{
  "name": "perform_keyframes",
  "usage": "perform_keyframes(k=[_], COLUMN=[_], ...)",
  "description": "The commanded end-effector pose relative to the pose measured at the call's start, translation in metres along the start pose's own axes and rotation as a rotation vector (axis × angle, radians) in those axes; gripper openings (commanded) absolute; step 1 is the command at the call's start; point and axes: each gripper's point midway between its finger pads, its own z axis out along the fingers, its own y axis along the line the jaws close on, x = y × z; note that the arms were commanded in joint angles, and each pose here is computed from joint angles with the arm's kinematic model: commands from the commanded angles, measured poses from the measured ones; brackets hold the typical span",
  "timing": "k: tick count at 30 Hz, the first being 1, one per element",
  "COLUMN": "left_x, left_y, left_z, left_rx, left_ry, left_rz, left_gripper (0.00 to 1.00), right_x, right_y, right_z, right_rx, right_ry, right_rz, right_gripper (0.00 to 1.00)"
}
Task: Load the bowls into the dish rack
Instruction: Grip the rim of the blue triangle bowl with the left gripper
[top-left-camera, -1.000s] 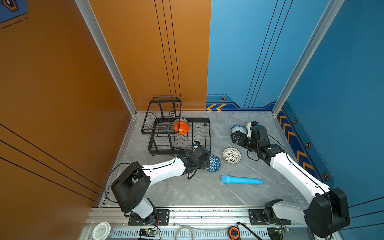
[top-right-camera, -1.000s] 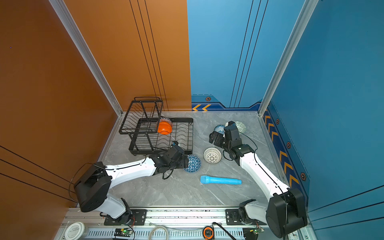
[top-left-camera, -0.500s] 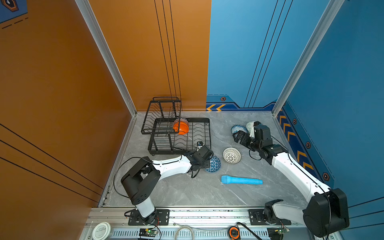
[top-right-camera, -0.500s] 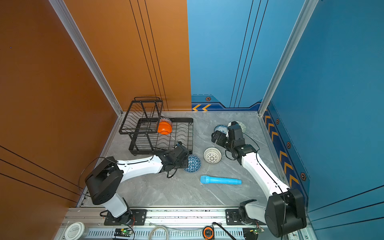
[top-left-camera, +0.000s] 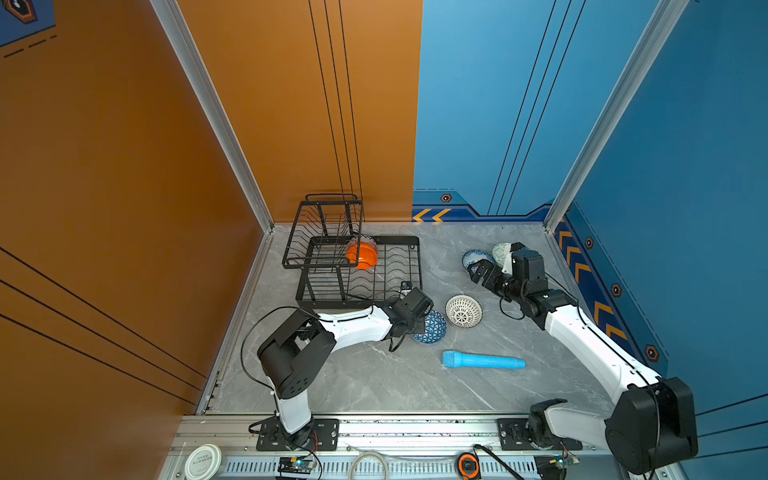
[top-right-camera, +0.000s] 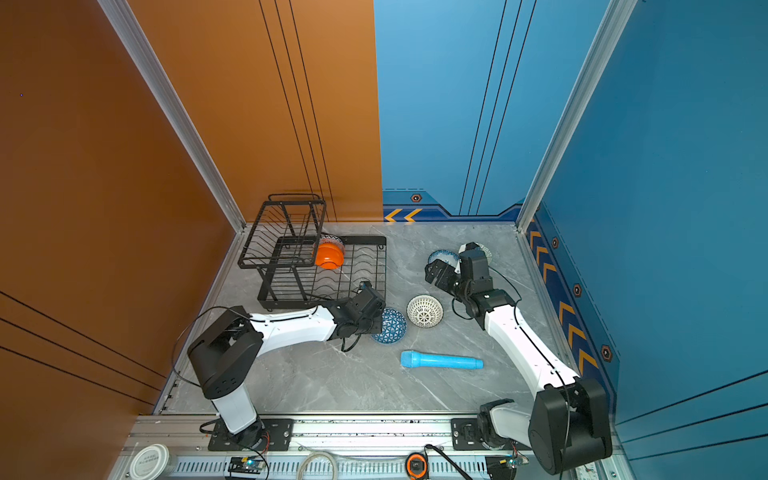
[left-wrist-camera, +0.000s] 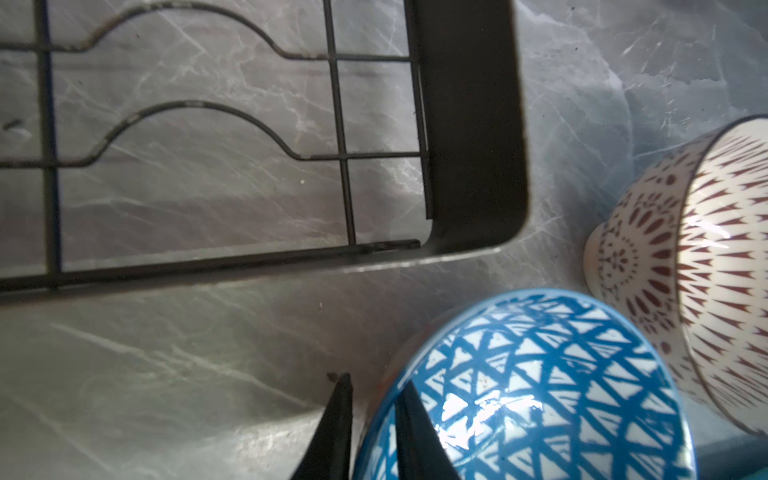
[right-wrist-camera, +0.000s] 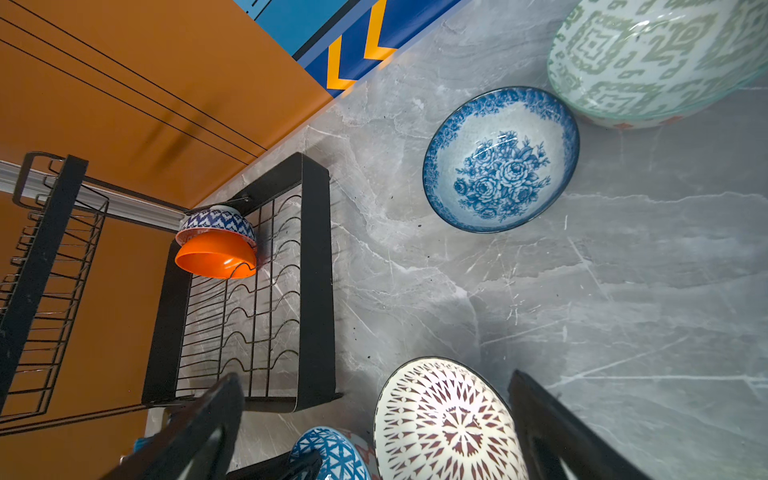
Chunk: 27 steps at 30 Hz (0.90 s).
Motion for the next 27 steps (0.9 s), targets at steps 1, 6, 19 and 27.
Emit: perform_keyframes(k=[1,6,19,27], left_x=[-0.007,-0.015,-0.051,-0.073], left_y=[-0.003,-0.001,0.011,0.013], left_z=[-0.001,0.000,0.009,0.012], left_rx=[-0.004,-0.005,-0.022,-0.007], left_ry=[-0.010,-0.042,-0.127,-0.163], left_rz=[0.007,-0.015,-0.089,-0.118], left_gripper=[0.14,0.04,0.00,0.00], right_x=[-0.003,-0.003,0.000,0.002], right_y=[0.005,0.006,0.004,0.004], right_z=[-0.005,-0.004,-0.005,0.000], right_rx=[-0.042,-0.059,-0.073,-0.083], right_ry=[-0.025,-0.037,-0.046,-0.041], right_rz=[0.026,0.042,0.056,0.091], right_gripper=[1.00,1.00,1.00,1.00])
